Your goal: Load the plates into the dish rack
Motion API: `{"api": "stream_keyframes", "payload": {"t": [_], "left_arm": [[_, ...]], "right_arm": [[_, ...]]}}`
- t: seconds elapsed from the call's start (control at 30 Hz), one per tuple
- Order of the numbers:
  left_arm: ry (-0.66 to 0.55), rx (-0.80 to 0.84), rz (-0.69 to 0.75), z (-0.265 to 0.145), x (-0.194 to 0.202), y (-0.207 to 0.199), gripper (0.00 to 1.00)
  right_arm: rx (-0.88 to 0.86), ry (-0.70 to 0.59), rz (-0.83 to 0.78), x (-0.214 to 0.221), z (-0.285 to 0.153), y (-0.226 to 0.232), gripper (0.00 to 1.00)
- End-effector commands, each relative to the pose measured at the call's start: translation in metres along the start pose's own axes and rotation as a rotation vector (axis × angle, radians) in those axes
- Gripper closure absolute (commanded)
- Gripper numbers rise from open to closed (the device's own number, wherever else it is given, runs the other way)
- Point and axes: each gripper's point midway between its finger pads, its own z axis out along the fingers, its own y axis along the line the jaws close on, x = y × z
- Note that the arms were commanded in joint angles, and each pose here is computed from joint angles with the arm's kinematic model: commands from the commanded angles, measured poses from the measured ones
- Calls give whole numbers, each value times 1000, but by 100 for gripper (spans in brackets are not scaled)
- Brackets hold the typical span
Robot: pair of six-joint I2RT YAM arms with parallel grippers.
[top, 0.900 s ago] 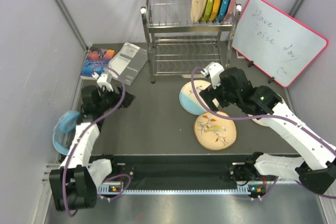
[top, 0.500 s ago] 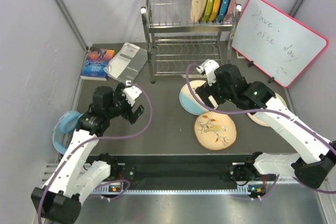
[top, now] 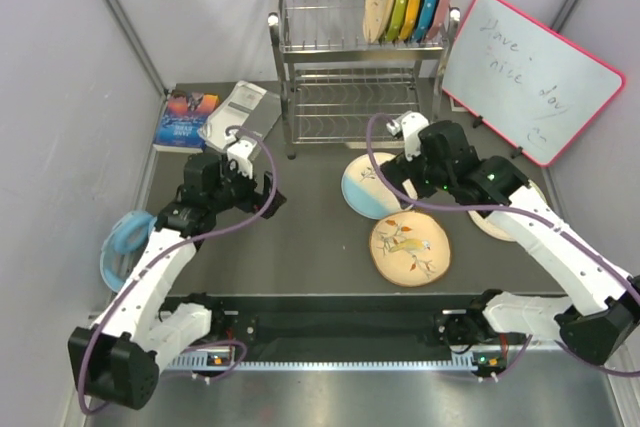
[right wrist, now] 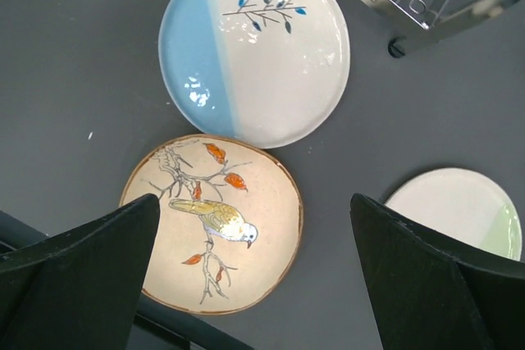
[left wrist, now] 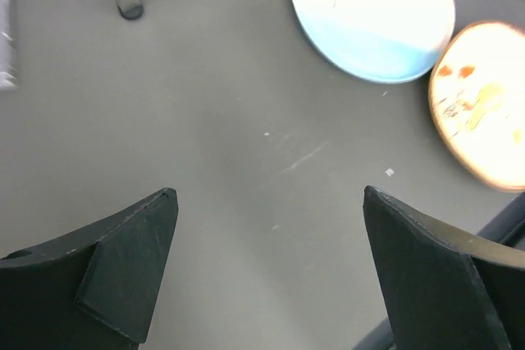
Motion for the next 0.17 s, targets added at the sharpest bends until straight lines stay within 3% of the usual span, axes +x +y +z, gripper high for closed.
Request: {"api": "stream_keyframes", "payload": {"t": [0.0, 0.13], "left_arm": [[-53, 73, -222, 14, -20, -11, 1], [-1, 160, -351, 28, -7, -25, 2]], "right_arm": [[-28, -8, 123, 12, -5, -11, 0], [-24, 64, 154, 41, -1, -20, 0]]}}
